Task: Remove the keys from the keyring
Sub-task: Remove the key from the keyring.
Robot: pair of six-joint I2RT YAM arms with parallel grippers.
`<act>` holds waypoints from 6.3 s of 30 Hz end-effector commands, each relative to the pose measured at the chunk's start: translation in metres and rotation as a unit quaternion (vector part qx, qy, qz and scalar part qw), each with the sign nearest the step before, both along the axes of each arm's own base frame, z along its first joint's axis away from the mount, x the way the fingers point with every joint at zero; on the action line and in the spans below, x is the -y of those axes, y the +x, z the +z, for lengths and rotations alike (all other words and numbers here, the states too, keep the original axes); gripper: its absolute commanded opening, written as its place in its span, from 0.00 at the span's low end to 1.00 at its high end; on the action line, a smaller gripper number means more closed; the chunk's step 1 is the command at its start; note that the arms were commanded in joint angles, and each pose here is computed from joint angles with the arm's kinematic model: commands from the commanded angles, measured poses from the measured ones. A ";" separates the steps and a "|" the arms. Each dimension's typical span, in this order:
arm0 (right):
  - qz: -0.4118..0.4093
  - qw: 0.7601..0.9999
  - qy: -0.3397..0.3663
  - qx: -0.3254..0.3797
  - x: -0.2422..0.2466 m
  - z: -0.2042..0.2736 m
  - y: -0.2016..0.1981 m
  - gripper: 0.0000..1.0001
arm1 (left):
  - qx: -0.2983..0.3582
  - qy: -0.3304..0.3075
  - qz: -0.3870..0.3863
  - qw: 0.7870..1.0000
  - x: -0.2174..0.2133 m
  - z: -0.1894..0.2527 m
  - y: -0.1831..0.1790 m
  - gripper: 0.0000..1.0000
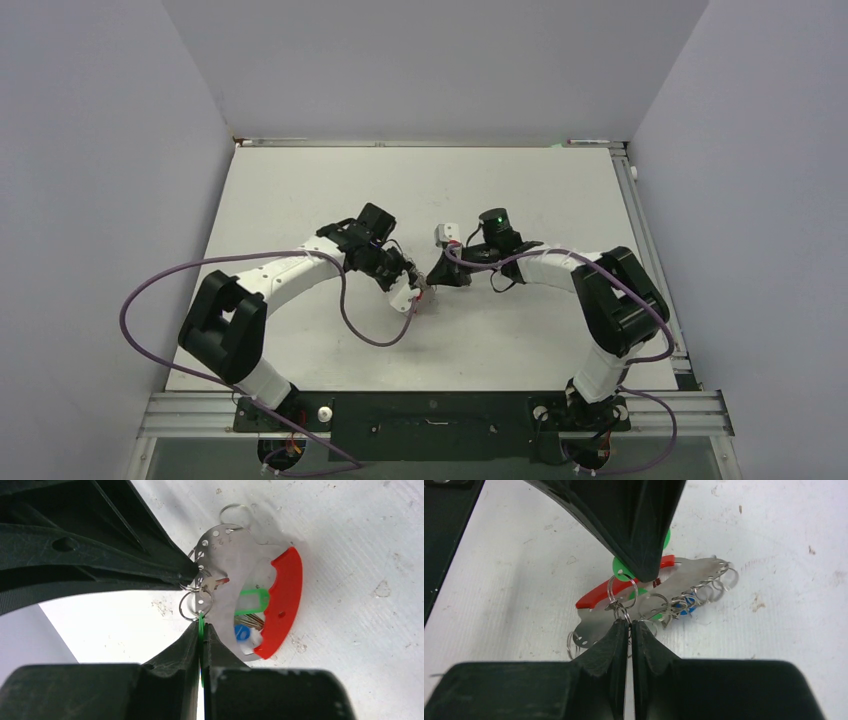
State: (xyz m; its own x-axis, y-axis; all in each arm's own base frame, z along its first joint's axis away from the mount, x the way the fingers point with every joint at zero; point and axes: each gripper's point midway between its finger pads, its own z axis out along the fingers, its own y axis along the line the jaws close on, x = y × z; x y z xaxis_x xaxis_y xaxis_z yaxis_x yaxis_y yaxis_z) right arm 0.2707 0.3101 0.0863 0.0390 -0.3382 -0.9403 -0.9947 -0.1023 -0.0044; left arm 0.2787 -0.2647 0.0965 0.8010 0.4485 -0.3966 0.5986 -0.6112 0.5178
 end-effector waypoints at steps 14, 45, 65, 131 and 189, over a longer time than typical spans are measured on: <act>-0.221 0.937 0.220 -0.158 0.017 0.040 0.032 0.05 | -0.080 0.020 0.150 0.985 -0.003 -0.020 -0.017 0.00; -0.256 0.787 0.340 -0.447 -0.006 0.069 0.026 0.05 | -0.102 -0.033 0.140 0.984 0.020 -0.041 -0.037 0.00; -0.251 0.814 0.304 -0.427 0.013 0.047 0.026 0.35 | -0.066 -0.053 0.090 0.992 0.017 -0.029 -0.033 0.00; -0.014 0.995 0.091 0.044 -0.044 0.017 -0.024 0.44 | -0.121 -0.098 0.128 0.979 -0.006 0.025 -0.005 0.00; -0.063 0.992 0.104 0.016 -0.021 0.029 0.014 0.05 | -0.142 -0.069 0.262 0.952 -0.057 0.002 0.016 0.00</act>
State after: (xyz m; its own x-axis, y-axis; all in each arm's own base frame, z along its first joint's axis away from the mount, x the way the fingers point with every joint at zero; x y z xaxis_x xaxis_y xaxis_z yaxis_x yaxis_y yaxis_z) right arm 0.2774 0.3399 0.0990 0.0215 -0.1578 -0.9872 -0.9993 0.0274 -0.0262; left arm 0.2886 -0.2293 0.1011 0.3323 0.6278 -0.7039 0.9389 -0.1489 0.3104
